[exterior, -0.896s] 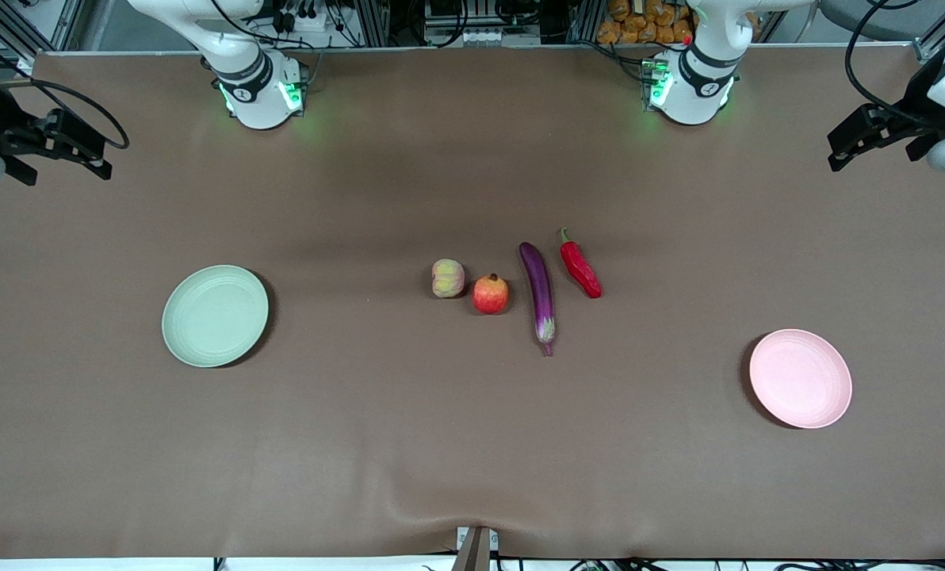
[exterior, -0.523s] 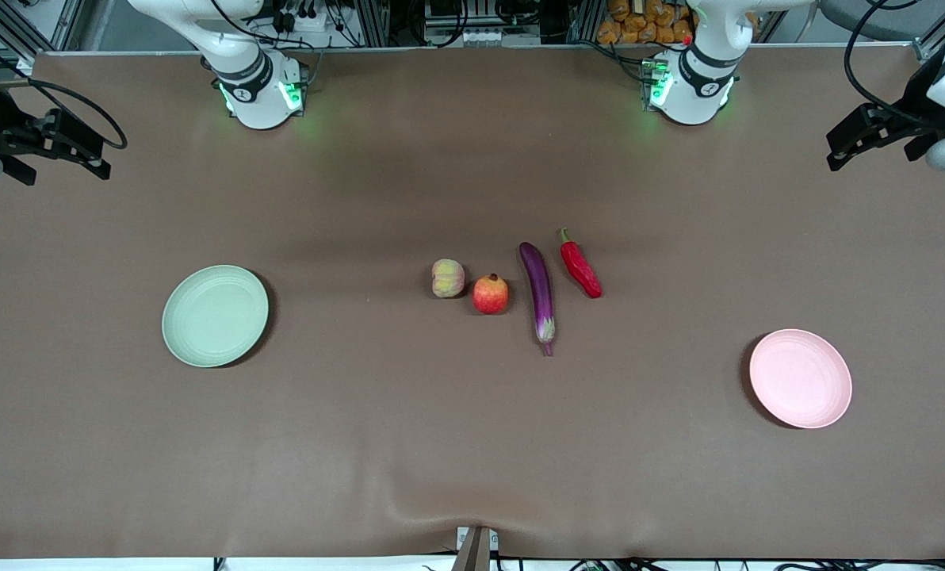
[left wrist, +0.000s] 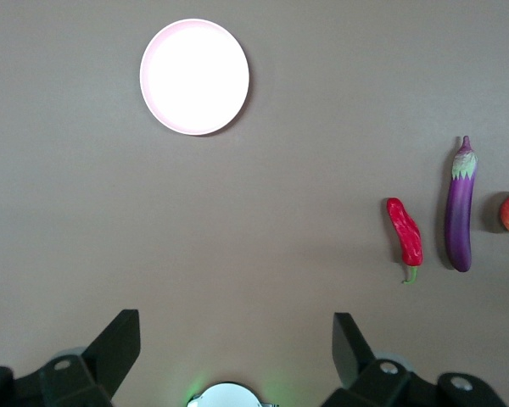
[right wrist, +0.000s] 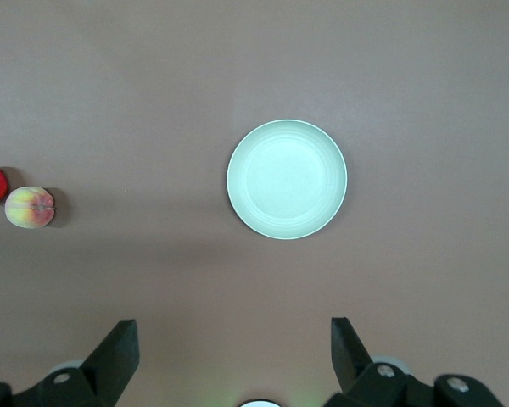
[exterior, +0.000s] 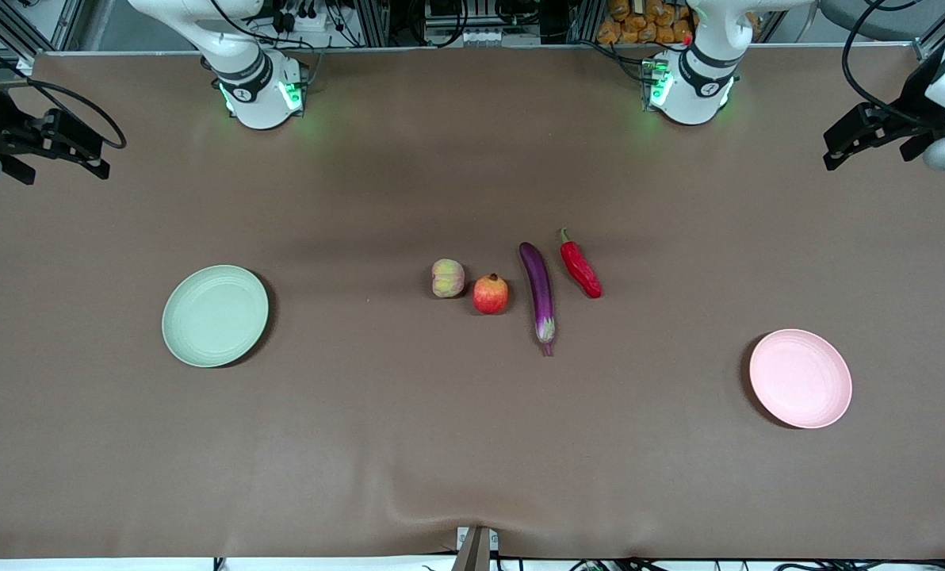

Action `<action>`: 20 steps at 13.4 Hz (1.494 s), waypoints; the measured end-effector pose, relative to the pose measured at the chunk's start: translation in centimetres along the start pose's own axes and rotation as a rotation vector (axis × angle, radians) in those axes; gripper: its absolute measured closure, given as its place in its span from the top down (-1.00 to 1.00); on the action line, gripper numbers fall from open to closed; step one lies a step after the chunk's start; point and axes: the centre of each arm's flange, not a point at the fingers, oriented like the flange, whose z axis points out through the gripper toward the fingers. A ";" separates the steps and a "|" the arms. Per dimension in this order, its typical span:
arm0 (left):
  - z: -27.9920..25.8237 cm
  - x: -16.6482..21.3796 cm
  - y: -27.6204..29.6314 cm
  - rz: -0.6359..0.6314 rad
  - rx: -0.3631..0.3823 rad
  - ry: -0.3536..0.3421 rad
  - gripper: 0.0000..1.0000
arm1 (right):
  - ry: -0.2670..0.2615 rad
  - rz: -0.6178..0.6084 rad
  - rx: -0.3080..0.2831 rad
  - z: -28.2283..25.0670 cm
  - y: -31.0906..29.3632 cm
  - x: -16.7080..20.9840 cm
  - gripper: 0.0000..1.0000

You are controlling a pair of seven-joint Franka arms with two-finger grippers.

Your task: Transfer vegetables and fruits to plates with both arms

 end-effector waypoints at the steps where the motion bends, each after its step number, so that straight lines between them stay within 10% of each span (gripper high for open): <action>1: 0.1 0.0 0.0 0.001 0.000 -0.003 1.00 | 0.000 0.000 0.000 0.0 0.0 0.0 1.00; 20: 7.3 1.0 1.5 0.019 -0.011 -0.032 1.00 | -0.003 0.006 0.001 0.2 0.3 0.1 1.00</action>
